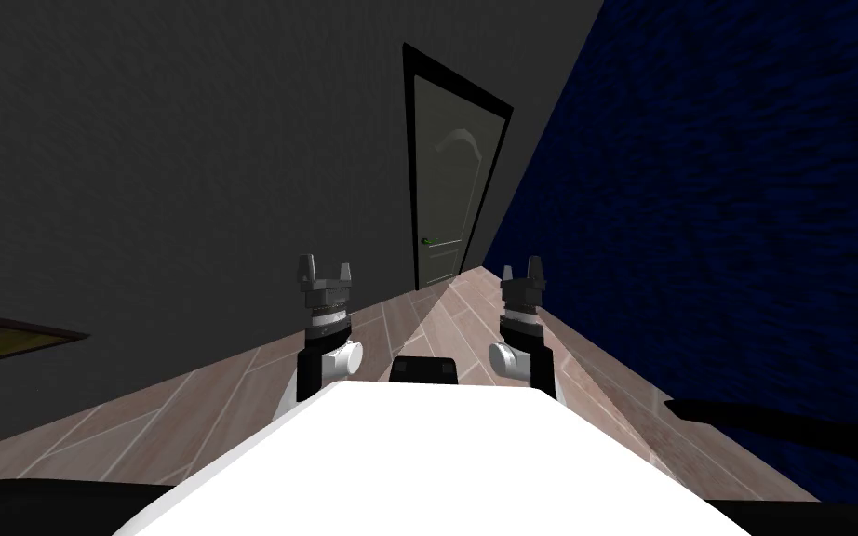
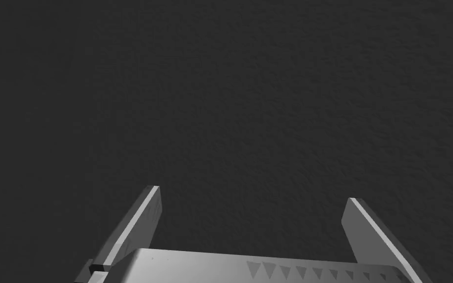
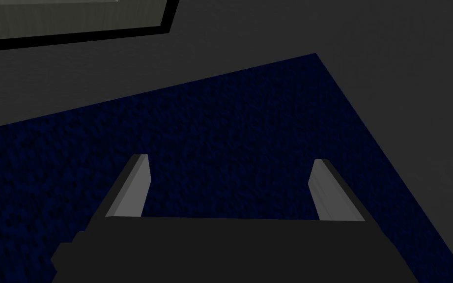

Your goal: Pull the door open

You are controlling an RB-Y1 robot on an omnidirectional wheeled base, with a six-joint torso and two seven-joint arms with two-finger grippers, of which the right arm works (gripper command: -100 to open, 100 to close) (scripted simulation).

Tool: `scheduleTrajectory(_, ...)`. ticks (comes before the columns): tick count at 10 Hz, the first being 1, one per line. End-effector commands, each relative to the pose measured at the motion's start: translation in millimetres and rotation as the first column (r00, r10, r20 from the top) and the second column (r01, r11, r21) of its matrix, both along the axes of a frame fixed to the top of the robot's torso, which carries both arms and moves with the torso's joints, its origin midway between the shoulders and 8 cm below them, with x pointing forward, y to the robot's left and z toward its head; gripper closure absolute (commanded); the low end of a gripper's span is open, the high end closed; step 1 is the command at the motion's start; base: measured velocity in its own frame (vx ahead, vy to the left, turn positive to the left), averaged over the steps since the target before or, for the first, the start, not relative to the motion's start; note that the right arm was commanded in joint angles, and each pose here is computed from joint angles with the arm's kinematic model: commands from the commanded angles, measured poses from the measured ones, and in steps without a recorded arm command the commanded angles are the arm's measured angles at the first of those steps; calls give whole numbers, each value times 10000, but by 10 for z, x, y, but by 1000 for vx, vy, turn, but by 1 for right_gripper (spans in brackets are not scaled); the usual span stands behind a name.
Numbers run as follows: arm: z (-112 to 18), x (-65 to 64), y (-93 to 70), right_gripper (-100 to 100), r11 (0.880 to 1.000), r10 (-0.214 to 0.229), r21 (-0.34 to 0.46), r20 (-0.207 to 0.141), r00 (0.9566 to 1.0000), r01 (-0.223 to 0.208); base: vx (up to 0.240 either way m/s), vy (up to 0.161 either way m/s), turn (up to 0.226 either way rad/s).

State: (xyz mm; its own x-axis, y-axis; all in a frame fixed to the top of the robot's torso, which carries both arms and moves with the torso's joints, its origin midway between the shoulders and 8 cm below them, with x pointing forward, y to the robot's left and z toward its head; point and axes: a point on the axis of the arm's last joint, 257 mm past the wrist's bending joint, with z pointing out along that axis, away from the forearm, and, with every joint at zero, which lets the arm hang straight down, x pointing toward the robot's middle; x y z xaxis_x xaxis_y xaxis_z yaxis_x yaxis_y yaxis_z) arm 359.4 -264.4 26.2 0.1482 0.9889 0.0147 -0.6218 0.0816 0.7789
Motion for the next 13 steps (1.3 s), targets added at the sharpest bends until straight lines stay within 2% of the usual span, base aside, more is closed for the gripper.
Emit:
scheduleTrajectory(1,-88,61,8,-100,9999,64,-87,-153,9999,-65,12,60,63)
scheduleTrajectory(7,-435,291,14,-100,9990,242,-361,-748,9969,-270,105,-19,81)
scheduleTrajectory(8,-558,367,9,-100,9985,284,-438,-954,9950,-327,109,-23,118)
scheduleTrajectory(13,-898,566,-25,-100,9970,363,-622,-1522,9877,-462,102,-16,101)
